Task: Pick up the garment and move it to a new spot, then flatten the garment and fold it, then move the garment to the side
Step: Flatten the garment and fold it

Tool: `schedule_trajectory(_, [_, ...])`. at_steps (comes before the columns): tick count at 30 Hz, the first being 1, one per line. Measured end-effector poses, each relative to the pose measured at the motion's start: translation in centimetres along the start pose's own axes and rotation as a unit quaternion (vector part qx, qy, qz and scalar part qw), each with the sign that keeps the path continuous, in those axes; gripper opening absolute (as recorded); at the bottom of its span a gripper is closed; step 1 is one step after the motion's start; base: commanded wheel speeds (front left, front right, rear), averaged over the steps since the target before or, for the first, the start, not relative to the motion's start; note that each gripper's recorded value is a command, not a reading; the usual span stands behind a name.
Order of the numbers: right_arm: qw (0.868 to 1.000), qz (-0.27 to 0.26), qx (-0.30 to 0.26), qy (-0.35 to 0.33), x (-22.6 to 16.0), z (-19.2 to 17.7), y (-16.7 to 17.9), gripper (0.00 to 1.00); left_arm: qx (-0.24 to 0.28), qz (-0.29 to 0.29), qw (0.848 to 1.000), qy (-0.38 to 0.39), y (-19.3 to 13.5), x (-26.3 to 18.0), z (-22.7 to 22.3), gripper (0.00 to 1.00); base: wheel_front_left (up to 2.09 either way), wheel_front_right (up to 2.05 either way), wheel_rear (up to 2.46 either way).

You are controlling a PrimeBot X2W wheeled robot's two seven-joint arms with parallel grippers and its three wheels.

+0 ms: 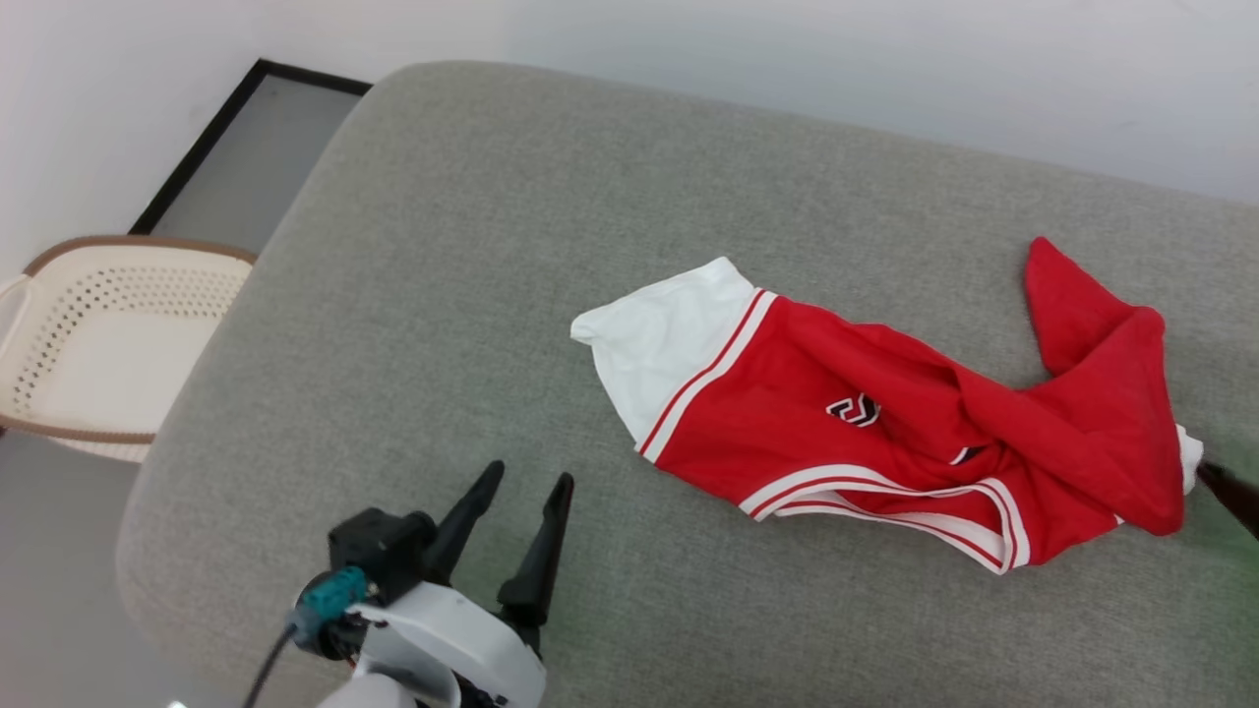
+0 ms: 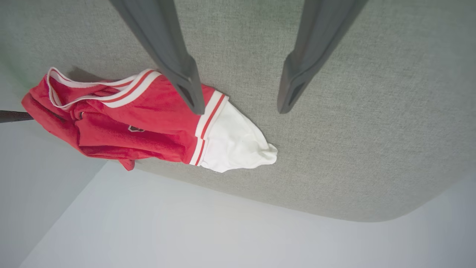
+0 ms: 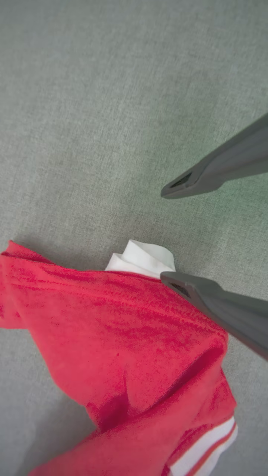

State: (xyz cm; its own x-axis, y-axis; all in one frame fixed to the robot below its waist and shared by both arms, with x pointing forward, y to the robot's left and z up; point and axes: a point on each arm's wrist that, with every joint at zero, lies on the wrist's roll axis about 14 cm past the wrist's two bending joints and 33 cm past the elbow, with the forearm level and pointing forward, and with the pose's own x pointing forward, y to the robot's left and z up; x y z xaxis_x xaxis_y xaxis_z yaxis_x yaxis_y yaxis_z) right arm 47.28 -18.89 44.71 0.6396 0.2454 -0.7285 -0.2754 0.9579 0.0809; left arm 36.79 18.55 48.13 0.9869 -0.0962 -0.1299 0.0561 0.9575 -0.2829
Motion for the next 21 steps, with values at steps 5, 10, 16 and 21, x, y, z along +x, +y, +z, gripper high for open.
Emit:
schedule_trajectory(5, [0.997,0.005,0.021,0.070,0.9,-2.2,-0.3,1.00,0.019,-0.001,1.000,-0.017,-0.5,-0.2,0.4,1.00,0.00,0.00,0.00])
schedule_trajectory(10, [0.995,0.013,0.030,0.090,1.7,-2.8,0.2,1.00,0.025,-0.002,0.999,-0.024,-0.9,-0.5,0.1,1.00,0.00,0.00,0.00])
schedule_trajectory(16, [0.994,0.026,0.032,0.100,2.8,-3.1,1.2,1.00,0.023,0.003,0.999,-0.024,-0.7,-0.7,-0.3,1.00,0.00,0.00,0.00])
schedule_trajectory(21, [0.994,0.023,0.035,0.102,3.6,-3.1,1.2,0.36,0.020,0.007,0.999,-0.026,-0.4,-0.7,-0.3,1.00,0.00,0.00,0.00])
